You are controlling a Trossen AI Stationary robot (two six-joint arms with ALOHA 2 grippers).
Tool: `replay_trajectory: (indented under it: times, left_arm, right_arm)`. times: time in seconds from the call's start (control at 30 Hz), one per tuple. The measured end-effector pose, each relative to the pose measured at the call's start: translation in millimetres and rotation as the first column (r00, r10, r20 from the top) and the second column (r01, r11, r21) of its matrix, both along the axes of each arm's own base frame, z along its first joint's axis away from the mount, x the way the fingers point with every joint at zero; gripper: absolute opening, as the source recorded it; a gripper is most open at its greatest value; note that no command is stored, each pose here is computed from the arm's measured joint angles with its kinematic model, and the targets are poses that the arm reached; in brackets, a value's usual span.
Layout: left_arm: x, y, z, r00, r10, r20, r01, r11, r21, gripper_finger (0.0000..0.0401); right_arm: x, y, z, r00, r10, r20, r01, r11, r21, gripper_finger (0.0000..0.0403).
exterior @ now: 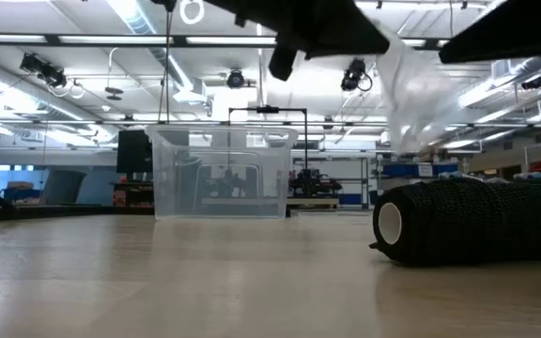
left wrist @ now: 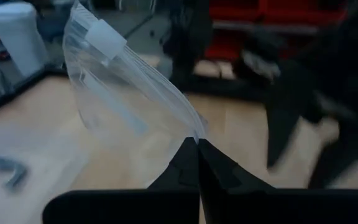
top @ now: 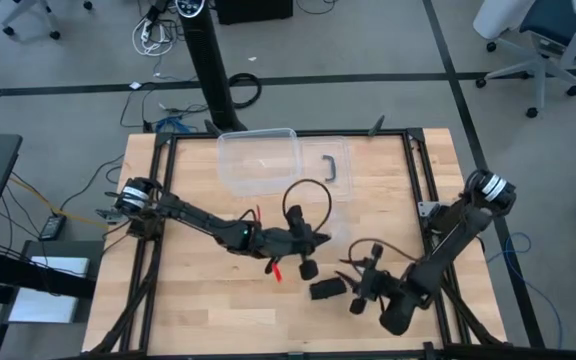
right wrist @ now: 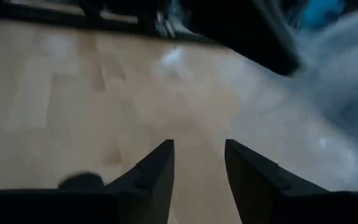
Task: Roll bandage
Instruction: Open the transparent zip bag
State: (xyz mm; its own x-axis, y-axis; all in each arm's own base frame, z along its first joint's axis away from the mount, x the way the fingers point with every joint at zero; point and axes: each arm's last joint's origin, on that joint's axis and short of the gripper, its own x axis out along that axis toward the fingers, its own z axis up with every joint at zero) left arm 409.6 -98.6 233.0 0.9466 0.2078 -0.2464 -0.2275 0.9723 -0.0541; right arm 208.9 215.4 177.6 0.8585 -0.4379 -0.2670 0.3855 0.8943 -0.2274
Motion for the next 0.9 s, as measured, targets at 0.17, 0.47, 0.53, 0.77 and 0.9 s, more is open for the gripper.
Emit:
replay_trajectory:
  times: [0.17,0.47,0.53,0.77,0.9]
  left_arm:
    - [5,8,12,0.992,-0.04,0.123,0.046,0.998,-0.047,0.0]
    - [7,10,17,0.983,-0.053,0.175,0.061,0.997,-0.038,0.0]
    - [7,10,17,0.983,-0.053,0.174,0.06,0.998,-0.034,0.0]
    - [7,13,23,0.977,-0.04,0.211,0.045,0.999,-0.016,0.0]
    - [6,14,23,0.977,-0.006,0.214,0.008,1.0,-0.007,0.0]
  right_arm:
    - [14,1,-3,0.996,-0.073,0.043,0.079,0.986,-0.15,0.0138]
    - [30,-10,2,0.964,-0.227,0.136,0.256,0.93,-0.265,0.0136]
    - [29,-7,5,0.961,-0.234,0.147,0.267,0.921,-0.284,0.0133]
    - [27,3,11,0.97,-0.207,0.128,0.238,0.916,-0.324,0.0128]
    - [26,4,11,0.972,-0.202,0.123,0.232,0.914,-0.333,0.0128]
